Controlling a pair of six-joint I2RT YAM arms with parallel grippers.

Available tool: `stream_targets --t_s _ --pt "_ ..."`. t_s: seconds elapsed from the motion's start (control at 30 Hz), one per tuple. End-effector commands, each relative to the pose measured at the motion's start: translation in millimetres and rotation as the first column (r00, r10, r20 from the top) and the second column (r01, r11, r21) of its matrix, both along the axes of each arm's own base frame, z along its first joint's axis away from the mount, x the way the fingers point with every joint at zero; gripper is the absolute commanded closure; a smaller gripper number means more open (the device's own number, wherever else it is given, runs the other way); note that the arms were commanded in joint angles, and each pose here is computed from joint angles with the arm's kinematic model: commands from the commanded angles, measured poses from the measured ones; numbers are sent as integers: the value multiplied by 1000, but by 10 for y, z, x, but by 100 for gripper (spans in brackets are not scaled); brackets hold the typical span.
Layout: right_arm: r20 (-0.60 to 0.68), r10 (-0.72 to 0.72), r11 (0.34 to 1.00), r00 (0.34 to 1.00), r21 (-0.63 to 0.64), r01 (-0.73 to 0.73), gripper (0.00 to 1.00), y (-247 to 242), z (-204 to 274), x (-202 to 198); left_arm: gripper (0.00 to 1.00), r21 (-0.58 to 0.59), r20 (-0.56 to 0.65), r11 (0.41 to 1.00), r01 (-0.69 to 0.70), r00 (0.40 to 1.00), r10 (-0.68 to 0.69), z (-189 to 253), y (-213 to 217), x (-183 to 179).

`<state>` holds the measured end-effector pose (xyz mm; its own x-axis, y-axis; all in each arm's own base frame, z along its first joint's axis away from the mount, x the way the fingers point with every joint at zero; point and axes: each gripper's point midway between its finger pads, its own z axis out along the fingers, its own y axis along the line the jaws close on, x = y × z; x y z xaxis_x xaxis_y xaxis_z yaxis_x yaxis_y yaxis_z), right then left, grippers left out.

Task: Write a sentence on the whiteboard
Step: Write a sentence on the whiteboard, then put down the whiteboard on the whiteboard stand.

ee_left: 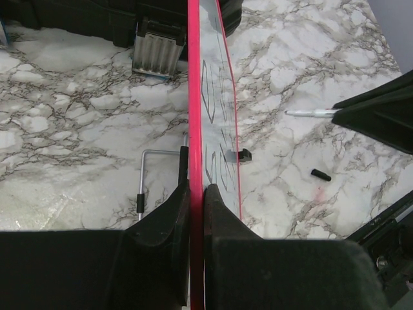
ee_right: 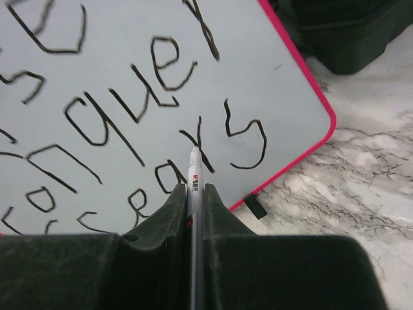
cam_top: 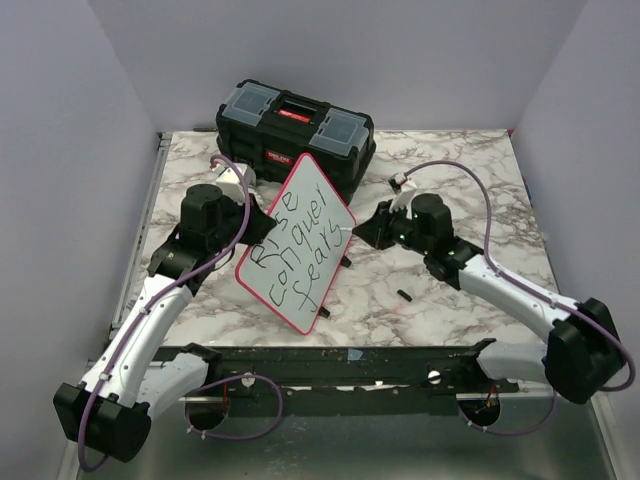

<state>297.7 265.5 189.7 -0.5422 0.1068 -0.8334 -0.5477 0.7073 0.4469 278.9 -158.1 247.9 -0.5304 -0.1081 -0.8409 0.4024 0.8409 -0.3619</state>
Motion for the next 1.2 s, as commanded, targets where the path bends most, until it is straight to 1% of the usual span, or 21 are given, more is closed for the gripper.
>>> stream_targets --t_s 0.0,0.17,0.3,0.63,0.73,0.87,1.03,1.17 --pt "27 -105 994 994 37 104 99 -168 339 -15 100 124 -72 991 45 997 -36 -322 93 -160" --pt "48 -138 990 989 43 136 99 -272 471 -59 100 62 -107 994 94 990 -87 -310 -27 -238" --pt "38 -153 988 988 26 152 99 -320 464 -84 100 59 -152 994 96 985 -86 -370 -29 -286" --pt "36 -137 990 990 35 136 99 -288 505 -90 100 62 -214 995 76 975 -61 -426 61 -500" --pt "32 -135 990 990 35 134 99 -286 490 -101 100 72 -244 996 55 969 -36 -508 99 -531" --pt "24 -132 990 991 42 131 99 -279 469 -112 100 51 -261 998 35 965 -21 -600 86 -531" --pt "16 -133 990 991 45 132 99 -291 425 -142 100 57 -289 998 -26 956 41 -755 136 -502" --pt "13 -134 990 991 43 134 99 -303 412 -153 100 27 -346 998 -63 936 69 -910 110 -519"
